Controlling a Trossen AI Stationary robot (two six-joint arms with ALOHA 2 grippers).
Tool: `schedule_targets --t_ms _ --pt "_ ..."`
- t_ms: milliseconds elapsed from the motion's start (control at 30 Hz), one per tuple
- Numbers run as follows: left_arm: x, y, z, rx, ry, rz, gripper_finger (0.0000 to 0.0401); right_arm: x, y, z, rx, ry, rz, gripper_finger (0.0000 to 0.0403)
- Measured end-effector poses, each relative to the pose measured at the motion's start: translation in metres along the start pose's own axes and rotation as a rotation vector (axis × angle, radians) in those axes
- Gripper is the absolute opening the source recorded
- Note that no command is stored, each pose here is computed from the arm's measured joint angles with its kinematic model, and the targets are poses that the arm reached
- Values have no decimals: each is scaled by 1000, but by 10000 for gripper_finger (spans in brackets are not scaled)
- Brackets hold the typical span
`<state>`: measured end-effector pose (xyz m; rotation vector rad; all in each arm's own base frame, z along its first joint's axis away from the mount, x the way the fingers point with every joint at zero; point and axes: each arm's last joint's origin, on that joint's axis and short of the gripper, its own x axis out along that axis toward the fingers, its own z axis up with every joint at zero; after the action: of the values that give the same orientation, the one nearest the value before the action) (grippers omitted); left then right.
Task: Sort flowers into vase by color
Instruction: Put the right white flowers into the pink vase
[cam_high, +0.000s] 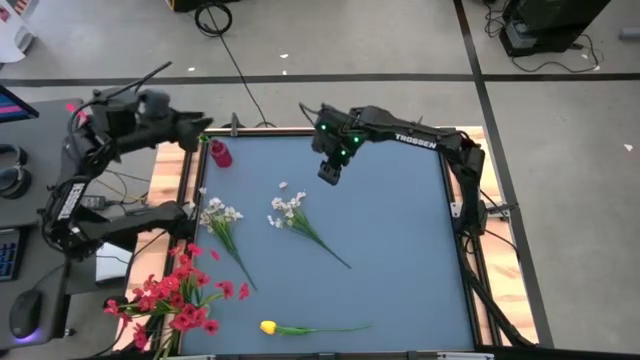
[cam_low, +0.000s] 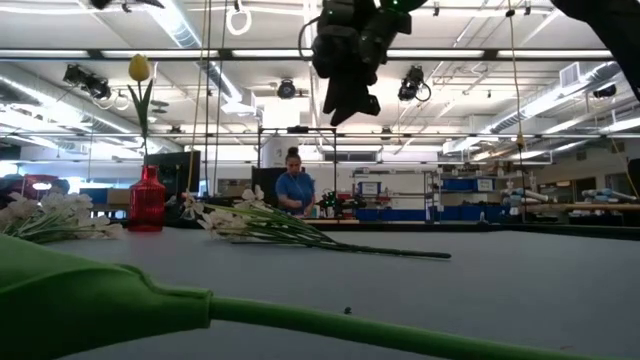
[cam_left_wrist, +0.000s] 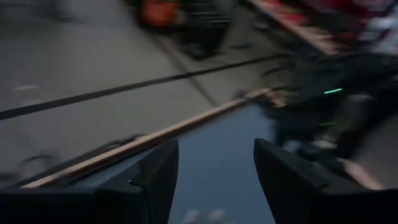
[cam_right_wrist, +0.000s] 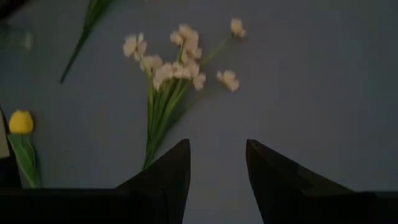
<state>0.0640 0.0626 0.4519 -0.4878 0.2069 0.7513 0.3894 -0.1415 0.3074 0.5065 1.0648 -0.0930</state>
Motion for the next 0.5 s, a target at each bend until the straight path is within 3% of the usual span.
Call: schedule_targets --t_ms 100,333,500 --pt "14 -11 6 22 5 -130 208 9 4 -8 2 11 7 164" --pt "49 -43 8 104 54 -308 185 14 19 -35 62 -38 58 164" --pt "73 -50 -2 160 172 -289 183 22 31 -58 68 -116 30 164"
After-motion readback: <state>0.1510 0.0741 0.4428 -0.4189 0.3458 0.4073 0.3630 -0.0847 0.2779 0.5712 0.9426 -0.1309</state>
